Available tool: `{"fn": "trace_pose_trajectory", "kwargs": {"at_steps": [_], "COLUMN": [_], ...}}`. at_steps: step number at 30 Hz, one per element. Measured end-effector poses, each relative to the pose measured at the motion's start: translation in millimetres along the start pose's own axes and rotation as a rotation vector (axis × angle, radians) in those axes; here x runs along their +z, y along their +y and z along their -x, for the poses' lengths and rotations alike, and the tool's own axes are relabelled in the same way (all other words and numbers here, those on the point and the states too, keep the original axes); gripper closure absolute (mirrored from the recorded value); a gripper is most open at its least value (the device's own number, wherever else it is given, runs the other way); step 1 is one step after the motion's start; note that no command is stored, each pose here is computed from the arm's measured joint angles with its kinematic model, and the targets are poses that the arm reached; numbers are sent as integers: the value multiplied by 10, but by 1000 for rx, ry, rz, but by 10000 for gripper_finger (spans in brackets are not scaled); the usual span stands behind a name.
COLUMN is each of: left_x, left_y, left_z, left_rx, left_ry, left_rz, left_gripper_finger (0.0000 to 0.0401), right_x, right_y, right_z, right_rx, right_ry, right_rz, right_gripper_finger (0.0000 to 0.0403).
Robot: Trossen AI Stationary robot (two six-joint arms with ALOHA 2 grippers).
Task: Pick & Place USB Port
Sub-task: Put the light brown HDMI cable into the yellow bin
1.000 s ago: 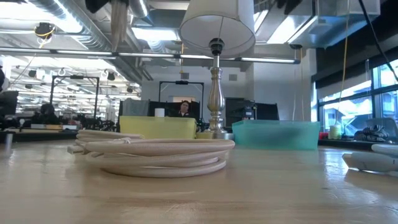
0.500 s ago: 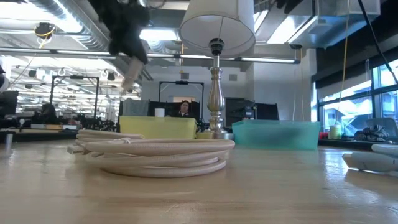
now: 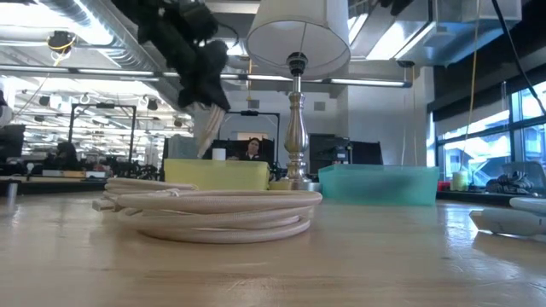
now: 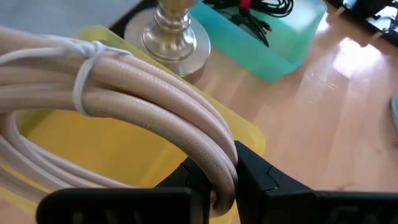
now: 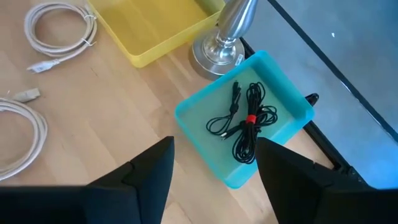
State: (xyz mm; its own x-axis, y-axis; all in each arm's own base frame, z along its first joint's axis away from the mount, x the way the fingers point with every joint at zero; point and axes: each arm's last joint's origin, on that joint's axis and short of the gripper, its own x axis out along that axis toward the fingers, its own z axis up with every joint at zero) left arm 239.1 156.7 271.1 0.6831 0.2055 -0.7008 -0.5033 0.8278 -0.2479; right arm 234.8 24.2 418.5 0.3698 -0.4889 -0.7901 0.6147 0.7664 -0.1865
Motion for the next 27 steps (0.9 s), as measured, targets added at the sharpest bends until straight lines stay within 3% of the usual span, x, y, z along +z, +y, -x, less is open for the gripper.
{"fn": "trace_pose_trajectory", "kwargs": {"at_steps": [10, 19, 27], "left_x": [-30, -260, -254], "left_y": [218, 383, 443], "left_z": [-566, -1077, -1133], "left_rx": [-198, -163, -1], "left_ry": [78, 227, 194], "left_rz": [28, 107, 139], "left_gripper_finger": [368, 369, 369], "right_x": [1, 0, 0], "right_y": [-1, 1, 1], "right_z": [-1, -2, -2], "right_rx": [0, 2, 2], "right_ry": [0, 2, 2], "right_rz": [-9, -18, -18], "right_gripper_finger": [175, 175, 175]}}
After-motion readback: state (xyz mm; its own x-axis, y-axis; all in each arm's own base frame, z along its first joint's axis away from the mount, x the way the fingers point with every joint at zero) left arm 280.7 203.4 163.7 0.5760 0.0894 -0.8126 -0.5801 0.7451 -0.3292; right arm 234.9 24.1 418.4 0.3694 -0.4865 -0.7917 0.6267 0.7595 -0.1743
